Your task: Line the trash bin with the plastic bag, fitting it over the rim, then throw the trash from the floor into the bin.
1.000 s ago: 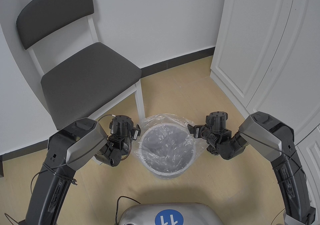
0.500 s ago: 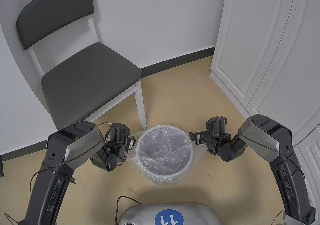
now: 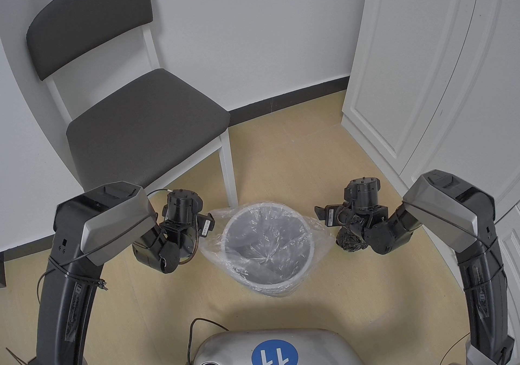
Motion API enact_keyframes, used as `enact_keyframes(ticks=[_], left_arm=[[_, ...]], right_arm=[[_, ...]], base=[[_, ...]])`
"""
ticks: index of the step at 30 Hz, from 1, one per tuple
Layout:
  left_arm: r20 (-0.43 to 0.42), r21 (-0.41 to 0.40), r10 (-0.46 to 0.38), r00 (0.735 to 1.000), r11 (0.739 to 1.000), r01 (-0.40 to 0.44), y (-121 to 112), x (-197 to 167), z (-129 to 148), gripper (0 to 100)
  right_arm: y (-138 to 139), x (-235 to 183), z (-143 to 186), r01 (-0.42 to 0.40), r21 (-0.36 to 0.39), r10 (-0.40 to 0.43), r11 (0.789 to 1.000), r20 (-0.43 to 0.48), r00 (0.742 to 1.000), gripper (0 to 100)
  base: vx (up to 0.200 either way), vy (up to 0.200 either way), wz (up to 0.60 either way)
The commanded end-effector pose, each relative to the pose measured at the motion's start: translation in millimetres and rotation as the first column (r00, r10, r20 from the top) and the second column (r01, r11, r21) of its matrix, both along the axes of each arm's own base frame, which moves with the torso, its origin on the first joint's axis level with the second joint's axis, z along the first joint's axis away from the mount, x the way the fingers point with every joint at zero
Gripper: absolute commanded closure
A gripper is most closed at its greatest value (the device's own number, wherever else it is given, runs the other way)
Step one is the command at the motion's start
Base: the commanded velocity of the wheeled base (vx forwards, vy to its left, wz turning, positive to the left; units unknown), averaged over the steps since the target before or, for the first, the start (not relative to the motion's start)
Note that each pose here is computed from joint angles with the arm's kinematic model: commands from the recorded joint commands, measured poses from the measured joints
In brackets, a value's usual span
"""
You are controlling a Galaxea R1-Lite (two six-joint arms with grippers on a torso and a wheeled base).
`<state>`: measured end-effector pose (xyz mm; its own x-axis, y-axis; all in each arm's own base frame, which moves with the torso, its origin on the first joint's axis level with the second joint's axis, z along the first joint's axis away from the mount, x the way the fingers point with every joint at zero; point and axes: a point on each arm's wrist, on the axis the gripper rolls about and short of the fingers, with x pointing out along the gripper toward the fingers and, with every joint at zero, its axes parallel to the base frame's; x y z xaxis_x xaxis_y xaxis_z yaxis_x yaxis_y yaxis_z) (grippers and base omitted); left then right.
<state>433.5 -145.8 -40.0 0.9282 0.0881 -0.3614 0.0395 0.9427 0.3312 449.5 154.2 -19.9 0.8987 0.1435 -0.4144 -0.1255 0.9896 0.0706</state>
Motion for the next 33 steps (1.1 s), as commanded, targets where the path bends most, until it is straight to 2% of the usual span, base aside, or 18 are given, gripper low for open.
enact_keyframes(ticks=[1,4,5,8,11,16,20,21,28,33], left_arm=[[-0.005,-0.002,-0.017,1.0,1.0,0.017,3,-18,24,0],[-0.028,0.006,-0.018,0.999,1.0,0.018,5,-24,21,0],[-0.052,0.014,-0.023,0.998,1.0,0.023,6,-30,18,0],[-0.072,0.011,-0.046,0.996,0.999,0.047,5,-39,18,0],[-0.087,0.009,-0.062,0.994,0.998,0.063,5,-44,17,0],[-0.078,0.005,-0.077,0.994,0.997,0.078,2,-49,15,0],[-0.083,0.007,-0.087,0.993,0.996,0.088,-1,-55,12,0],[-0.084,0.006,-0.093,0.992,0.996,0.094,-2,-57,11,0],[-0.142,0.006,-0.139,0.98,0.99,0.141,-6,-74,0,0],[-0.142,-0.001,-0.135,0.981,0.991,0.137,-4,-81,-2,0]], right_arm=[[-4,-20,23,-0.028,-0.037,0.028,0.999,-0.023,0.999,0],[-7,-27,12,-0.056,-0.095,0.048,0.994,-0.086,0.995,0],[-10,-31,3,-0.077,-0.137,0.058,0.988,-0.14,0.988,0],[-12,-35,-6,-0.11,-0.147,0.078,0.983,-0.21,0.975,0],[-10,-35,-17,-0.144,-0.135,0.106,0.98,-0.254,0.961,0],[-10,-26,-40,-0.148,-0.129,0.106,0.98,-0.285,0.953,0],[-15,-20,-41,-0.131,-0.118,0.085,0.984,-0.337,0.938,0],[-14,-15,-39,-0.108,-0.095,0.068,0.99,-0.354,0.933,0],[-16,5,-36,-0.028,-0.03,0.015,0.999,-0.354,0.935,0],[-17,5,-36,-0.037,-0.003,0.034,0.999,-0.369,0.929,0]], base=[[0.0,0.0,0.0],[0.0,0.0,0.0],[0.0,0.0,0.0],[0.0,0.0,0.0],[0.0,0.0,0.0],[0.0,0.0,0.0],[0.0,0.0,0.0],[0.0,0.0,0.0],[0.0,0.0,0.0],[0.0,0.0,0.0]])
